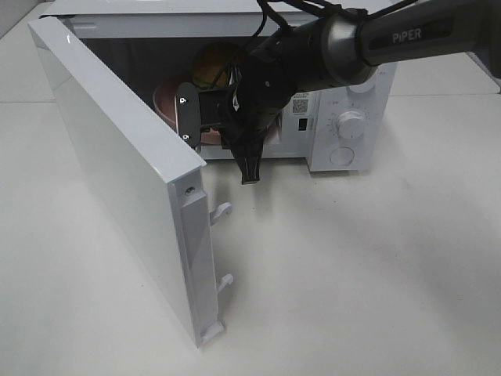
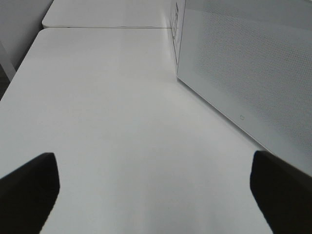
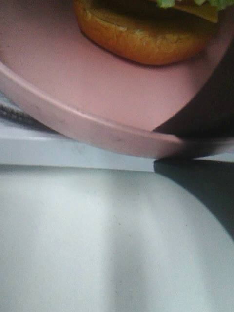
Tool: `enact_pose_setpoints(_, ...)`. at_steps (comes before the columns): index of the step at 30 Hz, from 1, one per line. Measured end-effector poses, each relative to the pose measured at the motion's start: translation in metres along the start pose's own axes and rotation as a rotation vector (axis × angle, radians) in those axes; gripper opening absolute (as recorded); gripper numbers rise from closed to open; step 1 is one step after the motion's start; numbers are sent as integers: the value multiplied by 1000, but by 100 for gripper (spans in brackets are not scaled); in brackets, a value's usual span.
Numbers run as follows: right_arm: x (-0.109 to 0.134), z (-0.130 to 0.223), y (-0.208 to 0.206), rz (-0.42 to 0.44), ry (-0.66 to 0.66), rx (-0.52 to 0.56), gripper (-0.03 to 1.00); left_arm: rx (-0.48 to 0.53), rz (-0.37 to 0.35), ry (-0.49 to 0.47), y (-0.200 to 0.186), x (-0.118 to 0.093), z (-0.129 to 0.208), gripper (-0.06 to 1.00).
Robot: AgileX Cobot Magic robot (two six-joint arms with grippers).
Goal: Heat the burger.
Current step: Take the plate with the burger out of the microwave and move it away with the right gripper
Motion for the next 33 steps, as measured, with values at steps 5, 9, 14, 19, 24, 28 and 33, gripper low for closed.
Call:
enact_pose_setpoints(5, 4, -1, -8, -39, -43, 17, 7, 0, 0, 0, 0, 0, 0, 99)
enact_pose_setpoints(9, 5, 0, -11, -50, -63, 20, 7, 0, 0, 0, 0, 0, 0, 99)
enact_pose_setpoints(14, 9, 3, -22, -66, -128, 24, 7, 0, 0, 0, 0, 0, 0, 99)
enact_pose_setpoints(19, 16, 4, -33, -88, -207, 7, 7, 0, 0, 0, 0, 0, 0, 99)
enact_pose_setpoints(24, 19, 3, -41, -102, -253, -14, 7, 0, 0, 0, 0, 0, 0, 99)
enact_pose_setpoints(28, 14, 0, -49, -90, -266, -30, 7, 0, 0, 0, 0, 0, 0, 99)
enact_pose_setpoints(33, 8, -4, -64, -67, -273, -55, 7, 0, 0, 0, 0, 0, 0, 99)
Point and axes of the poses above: a point on each arm's last joint axis where the gripper is mounted, y pointing out along that axis toward the gripper, x along the wrist's bending axis when the last joint is at zero, z = x × y, the point moved 8 cm from there along y, pointing out along that axis toward the gripper, and after that the axes turned 8 degrees about y, right-handed, at the moved point
